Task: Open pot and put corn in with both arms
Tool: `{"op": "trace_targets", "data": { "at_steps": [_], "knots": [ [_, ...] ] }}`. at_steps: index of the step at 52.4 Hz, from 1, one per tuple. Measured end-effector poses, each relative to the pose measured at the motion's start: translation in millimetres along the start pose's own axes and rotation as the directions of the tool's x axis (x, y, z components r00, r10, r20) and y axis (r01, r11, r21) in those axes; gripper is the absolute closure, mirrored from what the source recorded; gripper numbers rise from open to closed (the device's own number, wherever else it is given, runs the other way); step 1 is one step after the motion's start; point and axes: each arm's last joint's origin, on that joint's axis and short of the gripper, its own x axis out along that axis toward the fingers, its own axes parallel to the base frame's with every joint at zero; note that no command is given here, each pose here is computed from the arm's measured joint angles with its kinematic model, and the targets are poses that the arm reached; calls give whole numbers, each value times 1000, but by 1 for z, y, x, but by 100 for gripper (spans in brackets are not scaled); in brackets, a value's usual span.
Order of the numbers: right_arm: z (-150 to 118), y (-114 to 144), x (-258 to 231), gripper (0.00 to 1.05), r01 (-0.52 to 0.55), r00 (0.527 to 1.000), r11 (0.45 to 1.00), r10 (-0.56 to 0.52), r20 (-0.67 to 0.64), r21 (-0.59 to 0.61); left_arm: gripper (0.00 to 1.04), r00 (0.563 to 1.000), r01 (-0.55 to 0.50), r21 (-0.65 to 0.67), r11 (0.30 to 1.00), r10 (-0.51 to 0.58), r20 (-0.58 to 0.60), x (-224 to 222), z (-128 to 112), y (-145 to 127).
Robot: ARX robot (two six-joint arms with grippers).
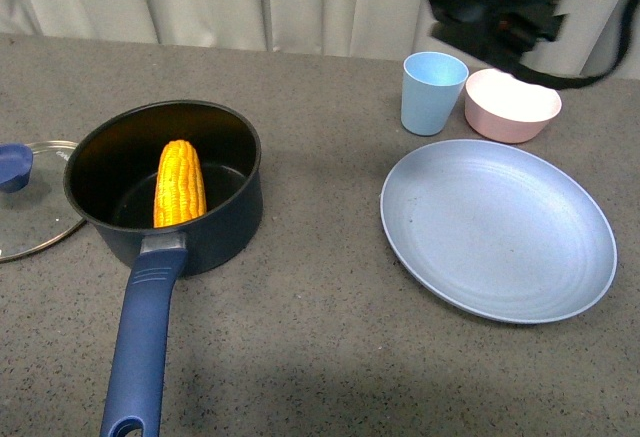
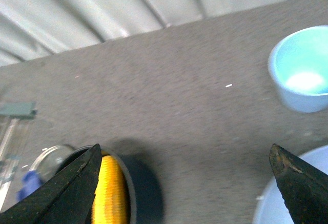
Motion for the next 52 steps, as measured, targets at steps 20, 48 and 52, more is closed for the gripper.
{"op": "trace_targets", "data": {
  "at_steps": [20,48,52],
  "knots": [
    [-72,-91,-150,9,416,891,895,-366,270,-158,6,1000,0,0,1000,0,0,0,0,0],
    [-85,-108,-207,68,365,797,887,-142,587,-281,6,1000,0,0,1000,0,0,0,0,0],
    [-88,-110,-212,80,369,799,885,-146,583,-284,6,1000,0,0,1000,0,0,0,0,0]
  ]
}}
